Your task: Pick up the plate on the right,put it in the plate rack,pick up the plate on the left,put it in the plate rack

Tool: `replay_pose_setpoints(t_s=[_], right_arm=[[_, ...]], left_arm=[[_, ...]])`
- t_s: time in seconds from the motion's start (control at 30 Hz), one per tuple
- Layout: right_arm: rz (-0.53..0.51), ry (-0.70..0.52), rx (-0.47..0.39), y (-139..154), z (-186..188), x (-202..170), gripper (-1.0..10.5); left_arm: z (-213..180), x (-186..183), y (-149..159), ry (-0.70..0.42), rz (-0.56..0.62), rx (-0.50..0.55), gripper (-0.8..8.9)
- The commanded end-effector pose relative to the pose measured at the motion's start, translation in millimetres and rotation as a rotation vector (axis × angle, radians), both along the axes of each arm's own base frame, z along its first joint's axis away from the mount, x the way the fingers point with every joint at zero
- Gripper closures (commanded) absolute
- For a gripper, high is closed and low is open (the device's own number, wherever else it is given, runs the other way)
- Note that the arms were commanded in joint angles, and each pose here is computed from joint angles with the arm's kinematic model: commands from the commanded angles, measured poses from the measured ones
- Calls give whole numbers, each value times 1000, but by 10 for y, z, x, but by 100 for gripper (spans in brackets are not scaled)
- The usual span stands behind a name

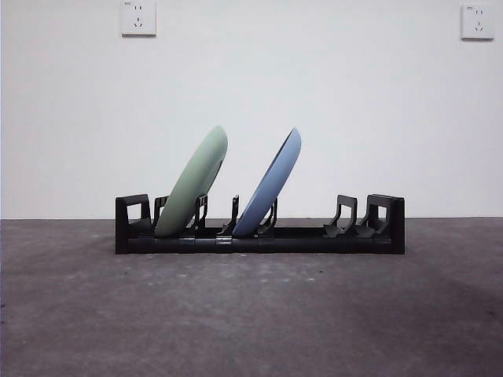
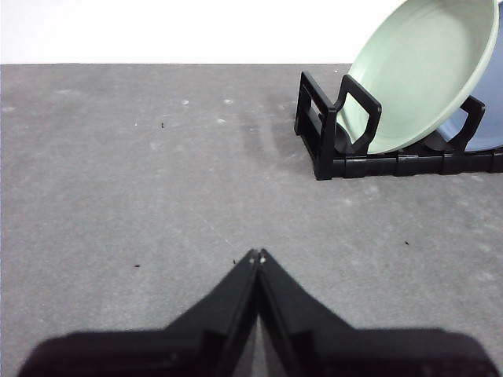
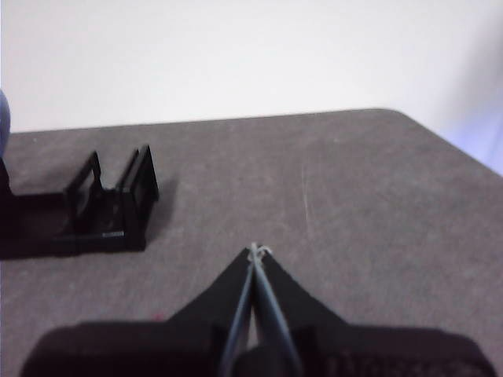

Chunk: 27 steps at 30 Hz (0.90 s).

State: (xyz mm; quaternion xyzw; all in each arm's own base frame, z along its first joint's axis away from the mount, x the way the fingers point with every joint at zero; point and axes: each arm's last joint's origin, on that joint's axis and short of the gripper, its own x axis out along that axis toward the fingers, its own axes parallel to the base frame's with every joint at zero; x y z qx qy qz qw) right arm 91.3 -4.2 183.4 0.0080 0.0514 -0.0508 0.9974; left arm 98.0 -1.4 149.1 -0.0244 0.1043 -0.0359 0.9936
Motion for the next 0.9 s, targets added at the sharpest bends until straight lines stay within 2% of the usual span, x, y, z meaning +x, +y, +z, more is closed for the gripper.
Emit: replay_pose_setpoints(t_s=[0.03, 0.2, 0.4, 0.9], right_arm=[[-6, 13, 36, -1, -138, 14, 944], [-7, 68, 72, 0, -329, 41, 944], [-8, 61, 104, 1, -328, 43, 944], [-13, 63, 102, -1, -328, 43, 944]], left_arm=[[-31, 5, 4, 4, 8, -10, 817], [-31, 5, 4, 4, 8, -10, 817], [-29, 5, 4, 3, 8, -9, 817], [-29, 5, 4, 3, 8, -9, 817]])
